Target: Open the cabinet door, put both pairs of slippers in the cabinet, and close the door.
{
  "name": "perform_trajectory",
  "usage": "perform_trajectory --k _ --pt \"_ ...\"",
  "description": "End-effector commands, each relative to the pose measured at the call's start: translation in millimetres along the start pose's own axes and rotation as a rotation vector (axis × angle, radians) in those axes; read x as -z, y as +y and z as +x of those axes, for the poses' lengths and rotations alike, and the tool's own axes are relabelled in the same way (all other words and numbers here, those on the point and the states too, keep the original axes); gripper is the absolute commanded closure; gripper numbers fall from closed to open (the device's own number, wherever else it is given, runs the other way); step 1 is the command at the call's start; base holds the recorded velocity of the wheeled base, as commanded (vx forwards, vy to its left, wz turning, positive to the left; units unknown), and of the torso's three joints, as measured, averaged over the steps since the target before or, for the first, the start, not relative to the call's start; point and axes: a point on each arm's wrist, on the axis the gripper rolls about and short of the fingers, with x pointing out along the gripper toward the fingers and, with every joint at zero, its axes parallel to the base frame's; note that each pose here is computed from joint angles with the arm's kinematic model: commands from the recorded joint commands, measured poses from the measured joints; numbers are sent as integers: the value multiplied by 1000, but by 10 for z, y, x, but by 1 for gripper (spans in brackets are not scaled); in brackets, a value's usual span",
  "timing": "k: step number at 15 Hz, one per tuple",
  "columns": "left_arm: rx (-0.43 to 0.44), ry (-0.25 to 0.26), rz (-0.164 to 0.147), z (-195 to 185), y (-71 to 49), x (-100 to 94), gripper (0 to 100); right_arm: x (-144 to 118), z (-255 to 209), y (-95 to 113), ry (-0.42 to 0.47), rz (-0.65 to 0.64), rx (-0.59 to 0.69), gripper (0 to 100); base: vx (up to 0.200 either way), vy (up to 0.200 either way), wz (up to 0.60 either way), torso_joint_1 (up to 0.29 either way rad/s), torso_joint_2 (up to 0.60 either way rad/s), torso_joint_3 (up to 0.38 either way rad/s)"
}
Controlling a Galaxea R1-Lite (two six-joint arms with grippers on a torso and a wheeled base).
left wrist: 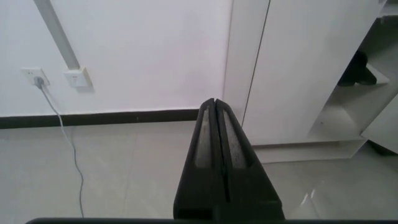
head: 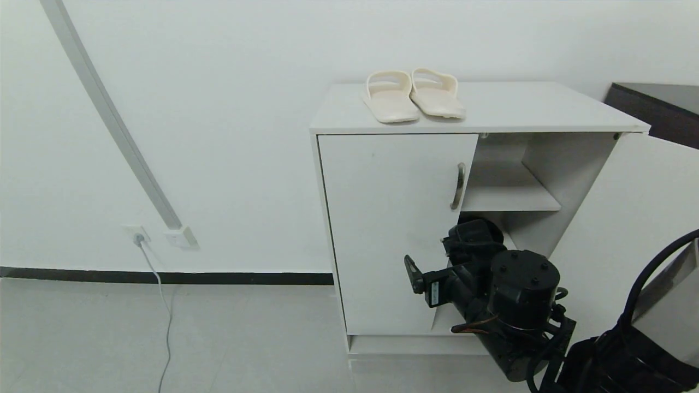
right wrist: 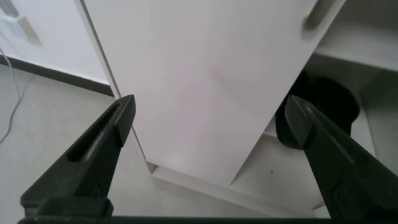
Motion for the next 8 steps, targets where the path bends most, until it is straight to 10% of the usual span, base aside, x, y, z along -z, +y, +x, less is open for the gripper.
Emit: perform_trajectory --k 1,8 --pt "0 2 0 1 0 0 100 13 2 3 3 -2 -1 0 0 0 0 154 -466 -330" --pt "1 2 0 1 0 0 100 13 2 3 3 -4 -1 0 0 0 0 180 -493 -314"
